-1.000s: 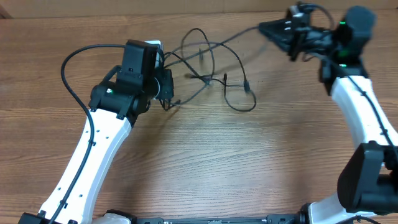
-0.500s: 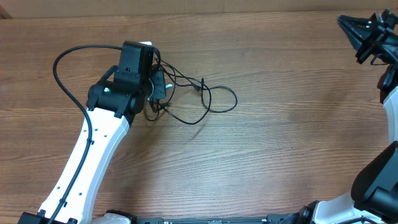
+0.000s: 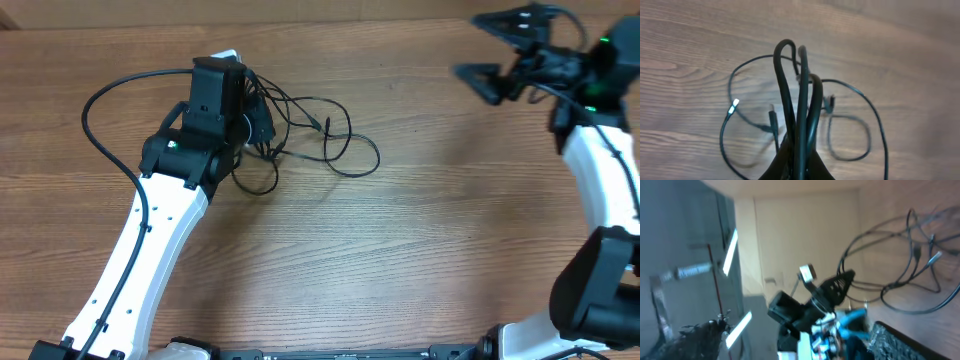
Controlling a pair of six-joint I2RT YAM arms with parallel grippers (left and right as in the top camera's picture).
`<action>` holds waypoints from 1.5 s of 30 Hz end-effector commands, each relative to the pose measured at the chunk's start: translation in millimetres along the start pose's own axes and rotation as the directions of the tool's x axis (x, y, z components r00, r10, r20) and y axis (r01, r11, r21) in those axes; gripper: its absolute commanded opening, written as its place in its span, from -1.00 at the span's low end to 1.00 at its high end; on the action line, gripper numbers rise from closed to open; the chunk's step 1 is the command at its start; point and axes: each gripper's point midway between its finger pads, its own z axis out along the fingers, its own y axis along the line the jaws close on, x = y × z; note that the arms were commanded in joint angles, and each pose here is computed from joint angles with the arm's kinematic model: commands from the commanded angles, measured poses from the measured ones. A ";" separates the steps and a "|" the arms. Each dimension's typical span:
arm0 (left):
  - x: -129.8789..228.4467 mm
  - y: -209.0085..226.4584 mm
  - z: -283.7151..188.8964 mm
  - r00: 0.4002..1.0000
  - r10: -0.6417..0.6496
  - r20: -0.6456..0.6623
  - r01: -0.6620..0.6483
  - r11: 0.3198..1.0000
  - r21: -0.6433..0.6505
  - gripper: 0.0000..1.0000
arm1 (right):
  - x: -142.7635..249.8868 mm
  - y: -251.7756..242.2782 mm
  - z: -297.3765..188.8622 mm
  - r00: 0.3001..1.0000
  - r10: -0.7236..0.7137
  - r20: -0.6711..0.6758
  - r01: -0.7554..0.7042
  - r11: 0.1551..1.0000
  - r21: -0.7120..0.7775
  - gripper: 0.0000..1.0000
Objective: Untangle cables
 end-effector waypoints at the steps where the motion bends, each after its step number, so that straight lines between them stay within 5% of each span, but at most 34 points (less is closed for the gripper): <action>1: -8.9 -4.1 -2.2 0.989 -0.143 0.024 0.142 0.990 0.026 -0.91 | 21.0 7.0 30.2 0.996 -0.059 -0.068 0.060 0.998 0.000 0.92; 9: -15.5 -6.4 -2.5 0.947 -0.318 0.043 0.316 0.948 0.047 -0.91 | 42.4 -46.7 96.6 0.994 0.084 -0.066 -0.076 0.990 0.120 1.00; 15: -14.6 -6.0 -2.4 0.944 -0.328 0.040 0.326 0.944 0.044 -0.91 | 60.6 -97.6 129.4 0.977 0.211 0.035 -0.211 0.932 0.295 1.00; 22: -10.5 -11.9 -2.6 0.945 -0.326 0.008 0.325 0.943 0.069 -0.91 | 80.2 -122.3 160.4 0.978 0.189 0.090 -0.209 0.893 0.398 1.00; 33: 0.8 -24.3 -3.8 0.935 -0.347 -0.076 0.354 0.928 0.118 -0.91 | 80.2 -145.0 164.9 0.967 0.161 0.197 -0.238 0.843 0.482 0.41; 45: 11.9 -42.8 -6.4 0.890 -0.433 -0.143 0.452 0.881 0.143 -0.91 | 76.2 -161.2 157.5 0.951 0.141 0.274 -0.273 0.798 0.537 0.34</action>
